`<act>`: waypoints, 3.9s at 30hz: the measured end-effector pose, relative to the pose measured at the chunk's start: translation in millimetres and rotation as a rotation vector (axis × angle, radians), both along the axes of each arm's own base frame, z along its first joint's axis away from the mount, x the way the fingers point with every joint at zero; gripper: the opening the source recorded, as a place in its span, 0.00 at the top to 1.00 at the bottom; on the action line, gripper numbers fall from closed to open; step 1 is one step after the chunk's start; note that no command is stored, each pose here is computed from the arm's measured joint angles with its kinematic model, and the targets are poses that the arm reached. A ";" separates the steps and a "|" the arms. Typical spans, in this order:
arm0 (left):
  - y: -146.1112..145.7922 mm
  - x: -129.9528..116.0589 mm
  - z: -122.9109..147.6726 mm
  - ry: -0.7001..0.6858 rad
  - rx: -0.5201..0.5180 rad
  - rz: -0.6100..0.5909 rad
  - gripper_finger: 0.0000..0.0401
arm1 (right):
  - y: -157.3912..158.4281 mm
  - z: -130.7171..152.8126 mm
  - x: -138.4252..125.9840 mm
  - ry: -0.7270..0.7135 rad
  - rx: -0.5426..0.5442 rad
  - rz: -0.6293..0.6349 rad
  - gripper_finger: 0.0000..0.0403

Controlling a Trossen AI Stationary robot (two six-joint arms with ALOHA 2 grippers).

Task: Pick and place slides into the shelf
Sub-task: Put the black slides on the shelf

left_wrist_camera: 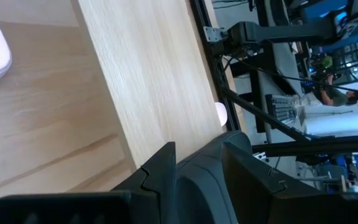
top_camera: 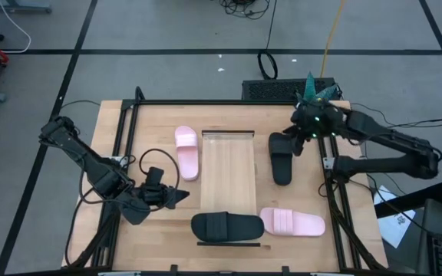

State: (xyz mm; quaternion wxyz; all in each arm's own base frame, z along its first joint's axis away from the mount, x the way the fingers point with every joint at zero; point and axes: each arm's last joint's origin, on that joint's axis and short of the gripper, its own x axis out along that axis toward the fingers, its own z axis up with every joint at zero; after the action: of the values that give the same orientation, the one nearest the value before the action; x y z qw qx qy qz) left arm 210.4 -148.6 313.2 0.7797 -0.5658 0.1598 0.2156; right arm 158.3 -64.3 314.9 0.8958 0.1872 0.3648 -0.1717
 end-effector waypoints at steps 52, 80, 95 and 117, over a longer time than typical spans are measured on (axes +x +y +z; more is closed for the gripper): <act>0.3 0.7 0.2 0.001 -0.004 -0.005 0.69 | -86.6 -89.8 57.1 0.545 0.213 0.369 0.73; 0.2 0.7 0.1 0.003 0.004 -0.011 0.69 | -88.6 -88.9 59.5 0.585 0.095 0.375 0.66; 0.2 0.8 0.2 0.004 0.012 -0.017 0.69 | -83.2 -89.7 55.5 0.548 0.229 0.423 0.57; 5.0 -5.9 9.3 -0.014 0.004 -0.051 0.69 | -99.7 -114.2 58.4 0.573 0.302 0.445 0.57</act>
State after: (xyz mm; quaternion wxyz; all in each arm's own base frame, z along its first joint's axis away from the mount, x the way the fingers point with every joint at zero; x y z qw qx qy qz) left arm 204.5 -143.6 322.5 0.7872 -0.5614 0.1681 0.1921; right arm 216.8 -164.0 200.7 0.7353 0.1778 0.6529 0.0370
